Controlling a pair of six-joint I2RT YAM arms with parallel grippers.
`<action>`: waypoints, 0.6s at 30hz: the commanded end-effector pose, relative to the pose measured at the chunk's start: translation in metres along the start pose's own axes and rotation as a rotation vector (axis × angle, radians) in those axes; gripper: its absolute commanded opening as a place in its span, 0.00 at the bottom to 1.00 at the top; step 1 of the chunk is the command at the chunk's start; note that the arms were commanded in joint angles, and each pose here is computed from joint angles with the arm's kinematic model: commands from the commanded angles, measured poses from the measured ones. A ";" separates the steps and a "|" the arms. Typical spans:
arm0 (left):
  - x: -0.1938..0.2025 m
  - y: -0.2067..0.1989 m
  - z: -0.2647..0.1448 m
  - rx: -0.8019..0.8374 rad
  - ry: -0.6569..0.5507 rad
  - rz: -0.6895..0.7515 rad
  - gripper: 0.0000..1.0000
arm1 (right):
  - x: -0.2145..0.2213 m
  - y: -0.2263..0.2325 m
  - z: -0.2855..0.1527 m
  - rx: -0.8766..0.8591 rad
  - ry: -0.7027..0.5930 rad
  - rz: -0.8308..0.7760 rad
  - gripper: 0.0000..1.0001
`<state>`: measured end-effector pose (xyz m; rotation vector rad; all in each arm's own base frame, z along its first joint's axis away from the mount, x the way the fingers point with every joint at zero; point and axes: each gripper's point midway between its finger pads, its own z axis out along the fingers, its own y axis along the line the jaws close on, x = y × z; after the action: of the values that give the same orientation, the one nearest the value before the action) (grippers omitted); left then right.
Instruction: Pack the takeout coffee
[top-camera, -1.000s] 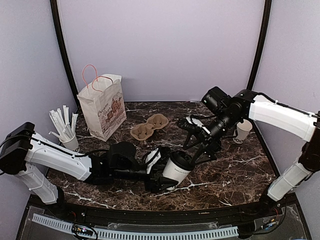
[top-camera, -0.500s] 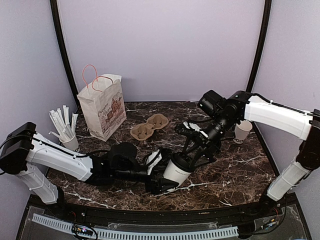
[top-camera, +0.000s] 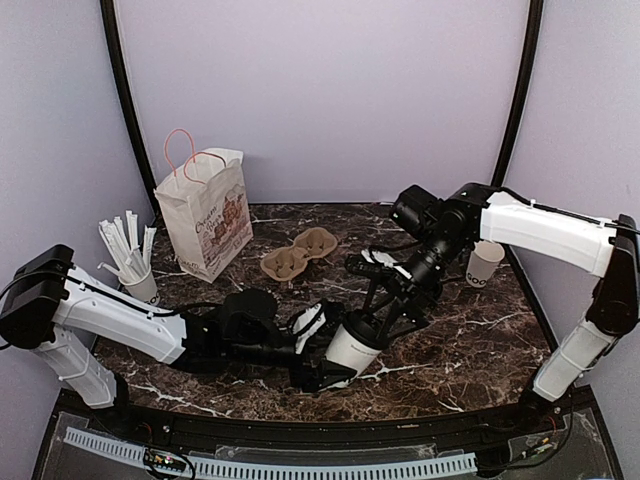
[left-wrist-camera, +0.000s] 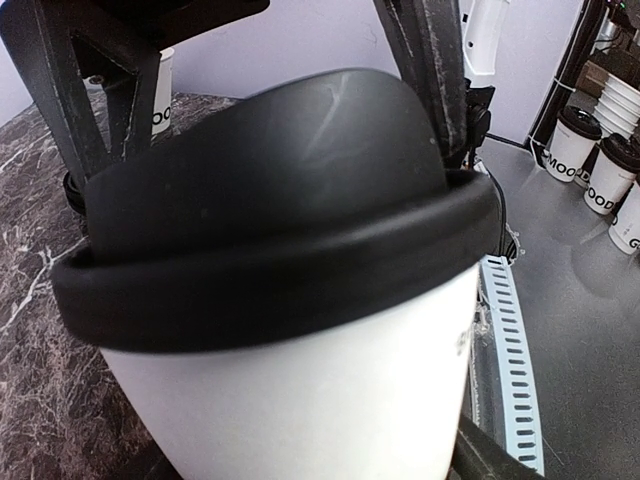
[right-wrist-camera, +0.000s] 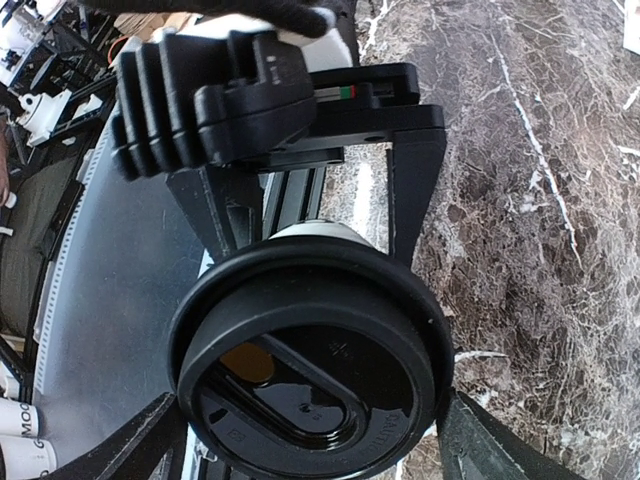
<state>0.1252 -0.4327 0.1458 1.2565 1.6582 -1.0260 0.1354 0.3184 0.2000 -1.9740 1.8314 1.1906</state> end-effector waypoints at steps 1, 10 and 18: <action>-0.039 -0.007 -0.002 0.028 -0.122 0.030 0.73 | -0.013 -0.005 0.005 0.022 -0.019 -0.014 0.87; -0.036 -0.007 -0.001 0.031 -0.127 0.010 0.73 | -0.016 -0.006 0.004 0.025 -0.021 -0.016 0.81; -0.022 0.032 0.005 -0.182 -0.053 -0.100 0.90 | -0.012 -0.010 0.000 0.065 0.016 -0.033 0.65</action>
<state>0.1406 -0.4373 0.1462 1.1538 1.7234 -0.9931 0.1434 0.3254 0.1998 -1.9573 1.8457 1.1360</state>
